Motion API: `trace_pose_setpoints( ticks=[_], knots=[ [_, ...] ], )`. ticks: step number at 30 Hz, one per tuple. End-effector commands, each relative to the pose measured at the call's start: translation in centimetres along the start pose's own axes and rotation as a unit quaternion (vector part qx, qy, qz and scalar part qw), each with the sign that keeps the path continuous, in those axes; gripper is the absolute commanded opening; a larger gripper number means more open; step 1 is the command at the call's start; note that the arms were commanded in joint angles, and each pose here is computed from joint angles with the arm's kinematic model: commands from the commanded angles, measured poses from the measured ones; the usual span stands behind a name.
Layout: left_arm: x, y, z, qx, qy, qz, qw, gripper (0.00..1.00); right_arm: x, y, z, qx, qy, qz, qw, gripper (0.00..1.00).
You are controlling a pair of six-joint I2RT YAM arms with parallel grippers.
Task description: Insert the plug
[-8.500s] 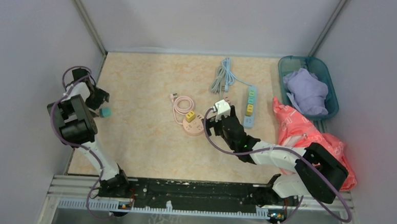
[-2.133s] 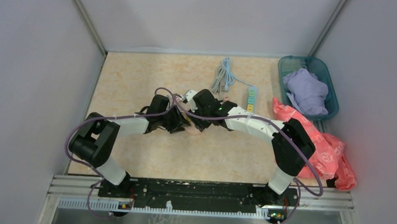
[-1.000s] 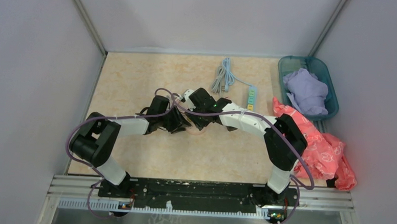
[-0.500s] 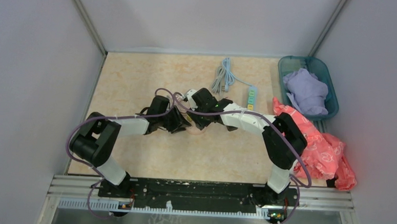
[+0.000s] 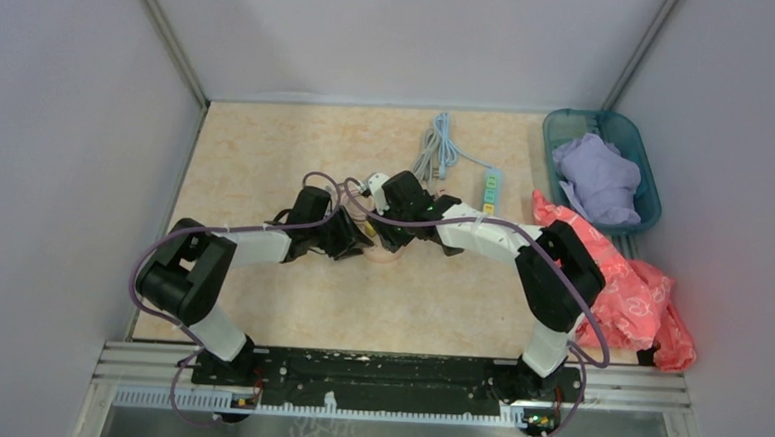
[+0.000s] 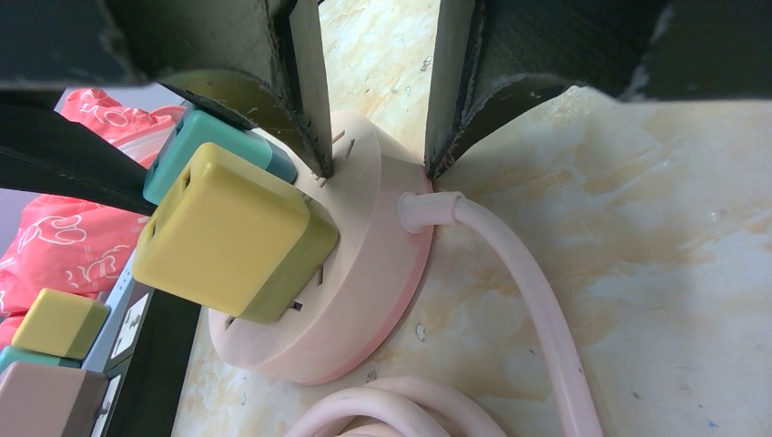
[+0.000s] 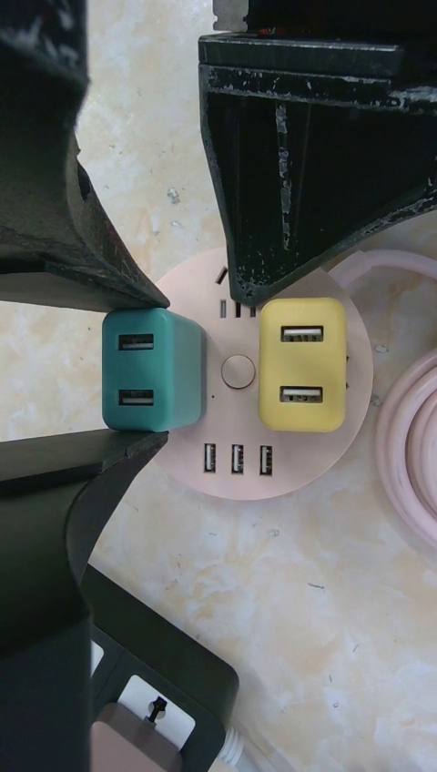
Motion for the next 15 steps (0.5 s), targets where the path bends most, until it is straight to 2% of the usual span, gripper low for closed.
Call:
trace_pose_setpoints(
  ticks=[1, 10, 15],
  knots=[
    [-0.8, 0.3, 0.8, 0.026, 0.001, 0.013, 1.0, 0.47, -8.7, 2.1, -2.3, -0.076, -0.023, 0.194, 0.978, 0.0],
    [-0.9, 0.3, 0.9, 0.025, 0.0, 0.016, 1.0, 0.47, -11.0, 2.9, -1.4, -0.055, -0.021, 0.231, 0.971, 0.0],
    [-0.7, 0.0, 0.7, 0.022, 0.002, 0.01, 1.0, 0.48, -10.3, 2.6, -1.4, -0.059, -0.016, 0.211, 0.976, 0.0]
  ],
)
Point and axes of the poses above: each gripper's point midway between its finger pads, its own y axis out along the fingers, its own z axis along the line the jaws close on, x = y × z, the point moved 8 cm from there along -y, back along the fingers, and after that the axes turned 13 degrees about y, right-handed, at the moved point
